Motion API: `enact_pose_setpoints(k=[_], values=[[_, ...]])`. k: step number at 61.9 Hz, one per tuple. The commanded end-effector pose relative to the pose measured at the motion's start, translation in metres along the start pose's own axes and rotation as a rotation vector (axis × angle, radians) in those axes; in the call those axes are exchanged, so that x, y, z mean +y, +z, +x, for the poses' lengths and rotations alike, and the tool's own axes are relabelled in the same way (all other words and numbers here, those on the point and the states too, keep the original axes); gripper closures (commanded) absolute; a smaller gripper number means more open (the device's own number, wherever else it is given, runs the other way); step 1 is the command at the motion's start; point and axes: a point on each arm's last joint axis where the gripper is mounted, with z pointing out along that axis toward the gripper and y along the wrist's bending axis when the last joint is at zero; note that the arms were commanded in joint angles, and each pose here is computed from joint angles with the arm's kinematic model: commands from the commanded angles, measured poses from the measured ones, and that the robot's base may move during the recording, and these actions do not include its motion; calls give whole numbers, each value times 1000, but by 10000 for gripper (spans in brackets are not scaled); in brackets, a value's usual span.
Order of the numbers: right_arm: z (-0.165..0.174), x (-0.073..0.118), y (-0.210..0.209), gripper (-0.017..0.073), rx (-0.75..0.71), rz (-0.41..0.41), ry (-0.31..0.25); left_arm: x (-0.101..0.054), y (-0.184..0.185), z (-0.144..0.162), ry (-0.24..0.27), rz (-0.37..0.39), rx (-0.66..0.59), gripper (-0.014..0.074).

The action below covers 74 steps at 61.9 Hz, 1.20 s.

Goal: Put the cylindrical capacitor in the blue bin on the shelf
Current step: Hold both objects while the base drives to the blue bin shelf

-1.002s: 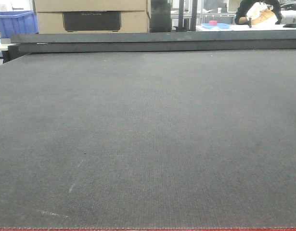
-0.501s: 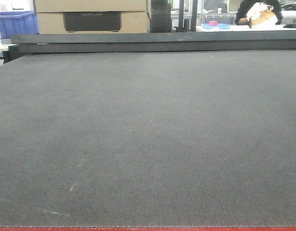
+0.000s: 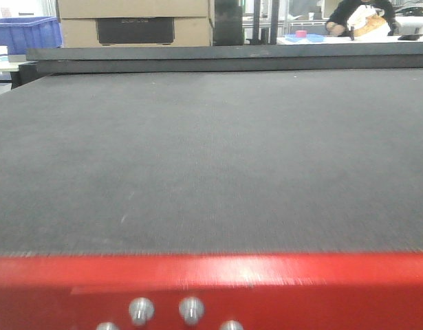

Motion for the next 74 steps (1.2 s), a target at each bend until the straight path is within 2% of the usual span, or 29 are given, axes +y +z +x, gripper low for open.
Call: enact_pose_setpoints(k=[1, 74], values=[[-2, 0, -1, 722, -25, -2, -6, 0, -1, -3, -8, 3, -26, 704], [-2, 0, -1, 722, -25, -2, -6, 0, -1, -3, -8, 3, -26, 704]])
